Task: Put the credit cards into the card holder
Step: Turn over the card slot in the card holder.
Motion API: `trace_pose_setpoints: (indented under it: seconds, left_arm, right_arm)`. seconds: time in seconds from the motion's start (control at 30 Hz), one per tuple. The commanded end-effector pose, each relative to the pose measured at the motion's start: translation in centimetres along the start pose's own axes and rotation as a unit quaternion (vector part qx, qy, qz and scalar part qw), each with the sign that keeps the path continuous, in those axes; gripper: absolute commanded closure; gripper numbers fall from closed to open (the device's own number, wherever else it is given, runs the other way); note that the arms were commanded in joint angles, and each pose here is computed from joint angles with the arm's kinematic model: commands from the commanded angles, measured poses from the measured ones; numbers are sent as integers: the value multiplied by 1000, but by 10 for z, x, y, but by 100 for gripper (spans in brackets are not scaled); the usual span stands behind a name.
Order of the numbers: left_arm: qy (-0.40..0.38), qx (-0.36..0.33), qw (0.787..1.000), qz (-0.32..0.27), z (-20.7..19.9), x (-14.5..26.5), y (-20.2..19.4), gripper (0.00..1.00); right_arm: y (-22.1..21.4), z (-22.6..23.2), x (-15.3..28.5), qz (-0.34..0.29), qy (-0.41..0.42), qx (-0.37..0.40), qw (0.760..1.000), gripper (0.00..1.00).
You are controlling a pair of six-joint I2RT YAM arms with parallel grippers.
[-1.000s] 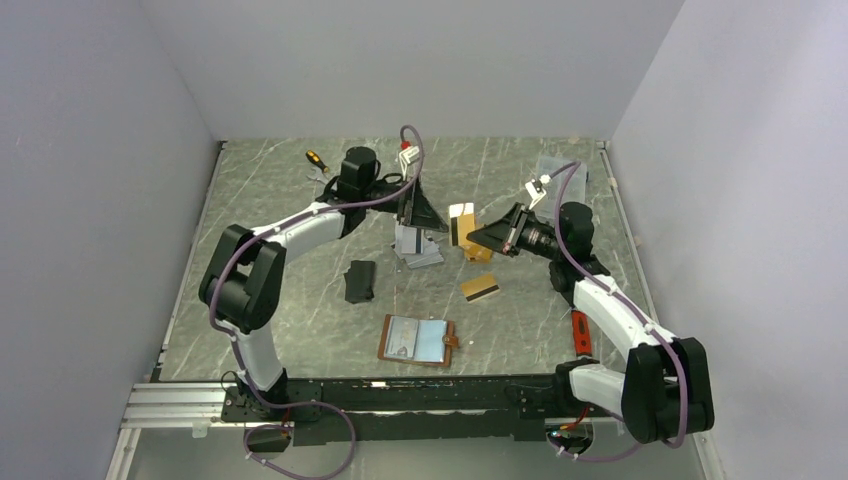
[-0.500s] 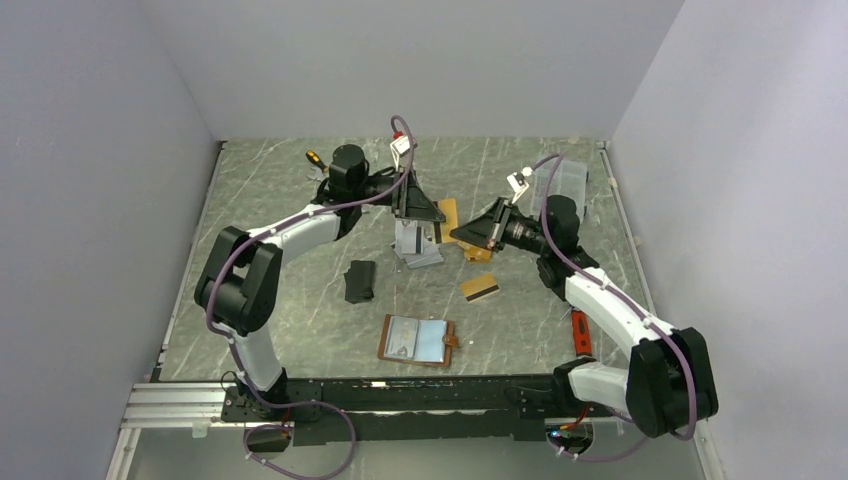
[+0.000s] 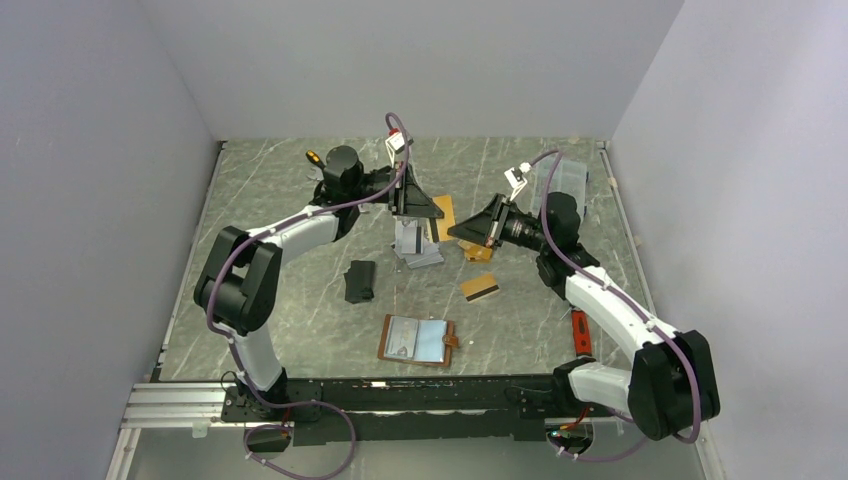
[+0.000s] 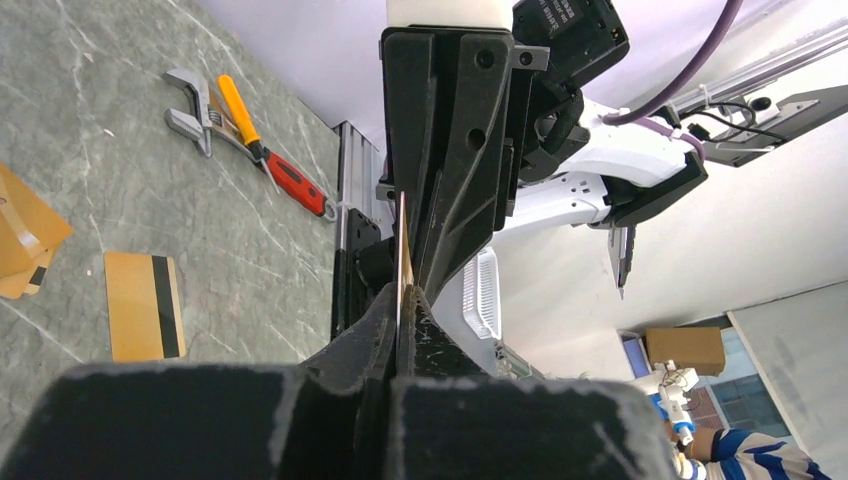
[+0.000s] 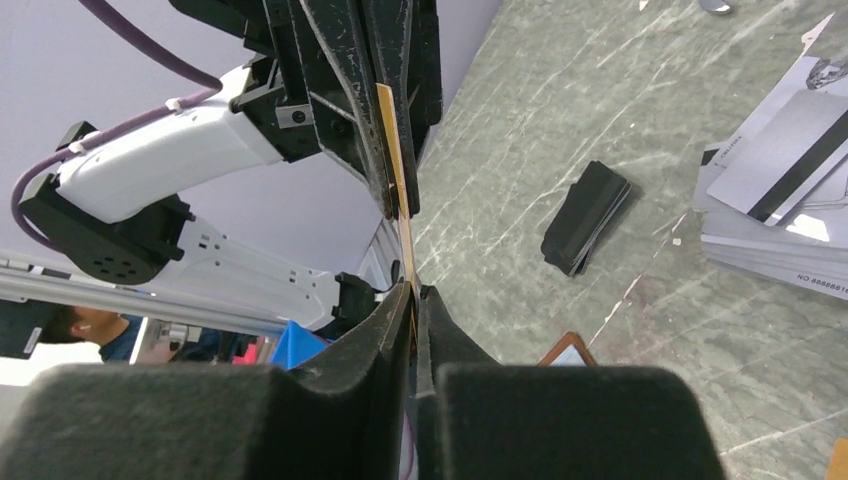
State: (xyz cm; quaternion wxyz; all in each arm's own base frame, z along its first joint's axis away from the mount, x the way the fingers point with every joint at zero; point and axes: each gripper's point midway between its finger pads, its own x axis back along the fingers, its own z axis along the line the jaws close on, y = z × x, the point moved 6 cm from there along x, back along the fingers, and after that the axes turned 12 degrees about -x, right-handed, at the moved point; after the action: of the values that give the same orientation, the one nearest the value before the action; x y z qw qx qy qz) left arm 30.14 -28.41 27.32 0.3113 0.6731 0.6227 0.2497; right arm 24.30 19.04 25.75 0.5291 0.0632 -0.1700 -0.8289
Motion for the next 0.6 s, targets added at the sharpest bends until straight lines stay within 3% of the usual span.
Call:
trace_pose_setpoints:
  seconds: [0.0, 0.23, 0.43, 0.57]
  left_arm:
    - [-33, -35, 999, 15, -20, -1, 6, 100]
    - [-35, -30, 999, 15, -22, -2, 6, 100]
    - [-43, -29, 999, 16, -26, -1, 7, 100]
    - [-50, -37, 998, 20, -31, 0, 10, 100]
  right_arm:
    - [15, 26, -5, -19, 32, 50, 998, 88]
    - [9, 40, -20, 26, 76, 64, 995, 81]
    - [1, 40, -23, 44, 86, 58, 994, 100]
    - [-3, 41, -14, 32, 71, 64, 995, 100]
